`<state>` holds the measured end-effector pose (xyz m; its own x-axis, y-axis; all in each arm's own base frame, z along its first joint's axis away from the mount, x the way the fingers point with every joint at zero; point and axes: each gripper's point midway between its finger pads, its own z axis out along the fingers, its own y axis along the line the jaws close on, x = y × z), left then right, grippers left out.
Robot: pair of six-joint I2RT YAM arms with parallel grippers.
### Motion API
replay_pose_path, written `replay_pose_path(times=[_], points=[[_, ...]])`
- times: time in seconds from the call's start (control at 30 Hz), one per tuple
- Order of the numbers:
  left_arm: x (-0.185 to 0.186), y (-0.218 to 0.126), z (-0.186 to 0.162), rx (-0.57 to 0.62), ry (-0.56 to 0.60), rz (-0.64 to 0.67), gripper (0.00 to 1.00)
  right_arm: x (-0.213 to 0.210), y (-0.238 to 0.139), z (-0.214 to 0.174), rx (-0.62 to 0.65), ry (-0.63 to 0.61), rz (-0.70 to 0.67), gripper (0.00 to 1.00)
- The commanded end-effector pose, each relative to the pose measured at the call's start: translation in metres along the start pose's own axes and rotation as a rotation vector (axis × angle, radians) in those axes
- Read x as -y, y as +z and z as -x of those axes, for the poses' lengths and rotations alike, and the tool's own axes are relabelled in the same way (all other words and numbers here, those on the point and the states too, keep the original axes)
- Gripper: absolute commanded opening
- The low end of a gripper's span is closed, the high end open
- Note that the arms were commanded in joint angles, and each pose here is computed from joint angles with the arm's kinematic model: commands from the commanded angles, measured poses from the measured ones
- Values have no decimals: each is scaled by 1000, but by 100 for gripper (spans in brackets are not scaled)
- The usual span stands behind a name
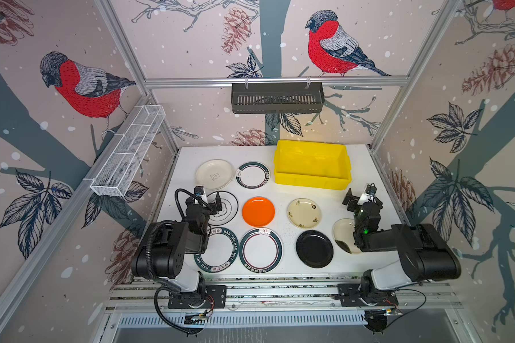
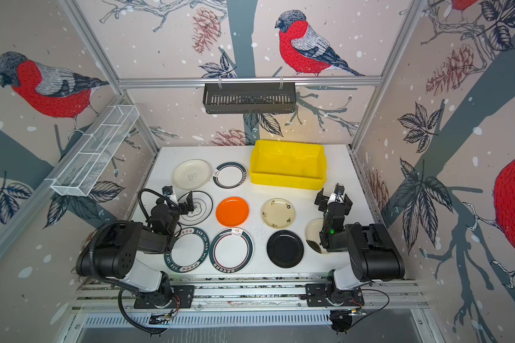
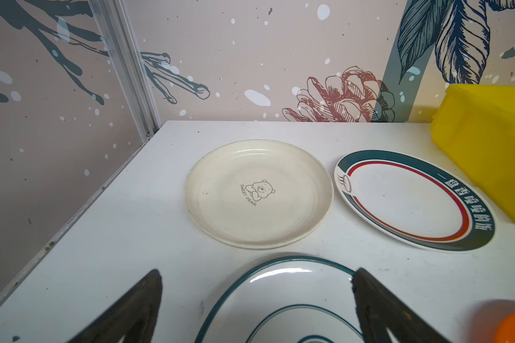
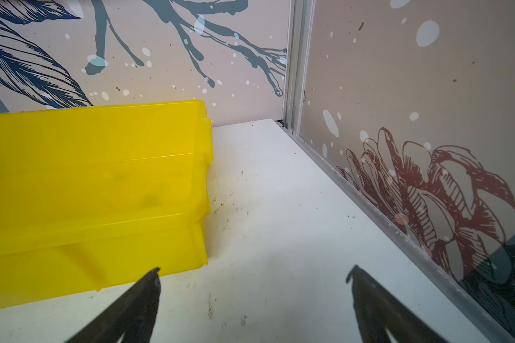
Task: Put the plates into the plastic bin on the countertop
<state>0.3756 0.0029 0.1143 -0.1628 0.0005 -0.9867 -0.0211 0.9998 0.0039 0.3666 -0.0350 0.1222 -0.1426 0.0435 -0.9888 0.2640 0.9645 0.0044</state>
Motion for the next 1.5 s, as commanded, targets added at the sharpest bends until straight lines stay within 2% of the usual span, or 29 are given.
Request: replay_pose_path(times=[0.0, 0.87, 0.93, 1.0, 1.07, 1.1, 1.27, 1.47], points=[[1, 0, 16, 66, 6, -5, 99, -1, 0, 5, 19, 9, 5, 99], [-5, 0, 15, 61, -6, 23, 99, -2, 2, 5, 12, 15, 23, 99], [-13, -1, 18, 66, -18, 80, 99, -1, -1, 10, 38, 24, 23, 99], [-29, -4, 26, 64, -43, 197, 99, -6, -13, 24, 78, -5, 47, 99], [-48, -8, 32, 20, -86, 332, 98, -15, -16, 35, 47, -41, 36, 99], [-52, -10, 34, -8, -125, 365, 98, -14, -17, 42, 33, -12, -2, 99], [-42, -20, 49, -17, -181, 334, 98, -35, -25, 54, -71, 190, 113, 99], [-15, -35, 56, -42, -205, 283, 98, -50, -46, 22, -355, 279, 182, 99]])
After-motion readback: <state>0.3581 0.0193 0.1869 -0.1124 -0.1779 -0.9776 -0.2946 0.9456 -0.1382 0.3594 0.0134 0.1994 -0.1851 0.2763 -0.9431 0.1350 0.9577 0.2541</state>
